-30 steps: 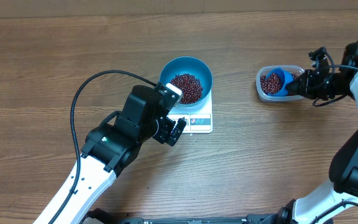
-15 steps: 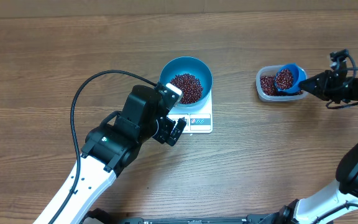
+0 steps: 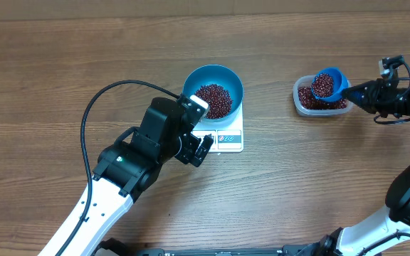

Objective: Scoop item into bowl and weigh 150g on scale

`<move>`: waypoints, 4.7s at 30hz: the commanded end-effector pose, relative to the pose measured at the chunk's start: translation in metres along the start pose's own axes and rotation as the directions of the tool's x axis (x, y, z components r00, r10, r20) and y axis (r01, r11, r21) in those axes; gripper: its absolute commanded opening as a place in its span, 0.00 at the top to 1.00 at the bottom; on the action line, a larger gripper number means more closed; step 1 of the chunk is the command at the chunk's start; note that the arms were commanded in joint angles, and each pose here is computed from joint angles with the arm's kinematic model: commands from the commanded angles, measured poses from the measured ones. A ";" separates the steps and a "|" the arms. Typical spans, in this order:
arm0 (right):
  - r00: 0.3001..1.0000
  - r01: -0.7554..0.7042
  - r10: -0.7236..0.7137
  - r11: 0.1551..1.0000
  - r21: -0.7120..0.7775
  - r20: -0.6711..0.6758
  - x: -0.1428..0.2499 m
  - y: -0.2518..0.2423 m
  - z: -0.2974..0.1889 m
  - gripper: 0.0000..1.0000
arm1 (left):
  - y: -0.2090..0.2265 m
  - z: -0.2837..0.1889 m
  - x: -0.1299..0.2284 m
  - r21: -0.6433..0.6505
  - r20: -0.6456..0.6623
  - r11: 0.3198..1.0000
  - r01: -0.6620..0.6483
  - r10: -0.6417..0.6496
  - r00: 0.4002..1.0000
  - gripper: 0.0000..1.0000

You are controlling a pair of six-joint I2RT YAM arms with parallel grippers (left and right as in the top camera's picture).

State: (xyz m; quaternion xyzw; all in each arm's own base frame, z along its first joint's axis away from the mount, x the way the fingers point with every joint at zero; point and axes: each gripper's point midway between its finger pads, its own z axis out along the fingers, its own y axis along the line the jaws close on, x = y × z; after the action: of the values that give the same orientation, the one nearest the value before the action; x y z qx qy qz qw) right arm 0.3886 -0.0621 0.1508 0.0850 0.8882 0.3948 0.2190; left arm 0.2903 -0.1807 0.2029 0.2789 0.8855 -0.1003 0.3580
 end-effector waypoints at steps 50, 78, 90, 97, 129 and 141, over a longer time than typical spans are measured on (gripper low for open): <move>0.973 0.220 -0.233 0.917 -0.334 0.001 -0.005 0.219 0.029 0.96 | 0.001 -0.004 -0.003 -0.002 0.017 1.000 -0.007 0.007 1.000 0.00; 0.878 0.478 -0.463 0.855 0.199 -0.120 0.040 0.225 0.129 0.96 | 0.001 -0.004 -0.003 -0.002 0.017 1.000 -0.007 0.007 1.000 0.00; 0.829 0.552 -0.544 0.760 0.343 -0.128 0.046 0.229 0.139 0.96 | 0.001 -0.004 -0.003 -0.002 0.017 1.000 -0.007 0.007 1.000 0.01; 0.806 0.585 -0.577 0.738 0.338 -0.134 0.050 0.235 0.143 0.96 | 0.001 -0.004 -0.003 -0.002 0.017 1.000 -0.007 0.007 1.000 0.00; 0.579 0.813 -0.778 0.529 0.245 -0.243 0.070 0.249 0.153 0.96 | 0.001 -0.004 -0.003 -0.002 0.017 1.000 -0.007 0.007 1.000 0.00; 0.467 0.883 -0.838 0.423 0.204 -0.282 0.072 0.247 0.157 0.96 | 0.001 -0.004 -0.003 -0.002 0.017 1.000 -0.007 0.007 1.000 0.01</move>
State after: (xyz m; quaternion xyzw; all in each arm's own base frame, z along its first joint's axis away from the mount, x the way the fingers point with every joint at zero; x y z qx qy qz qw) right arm 0.3885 0.2282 0.1947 -0.3569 0.8863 0.0841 0.2828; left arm 0.2903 -0.1807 0.2029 0.2787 0.8855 -0.1003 0.3579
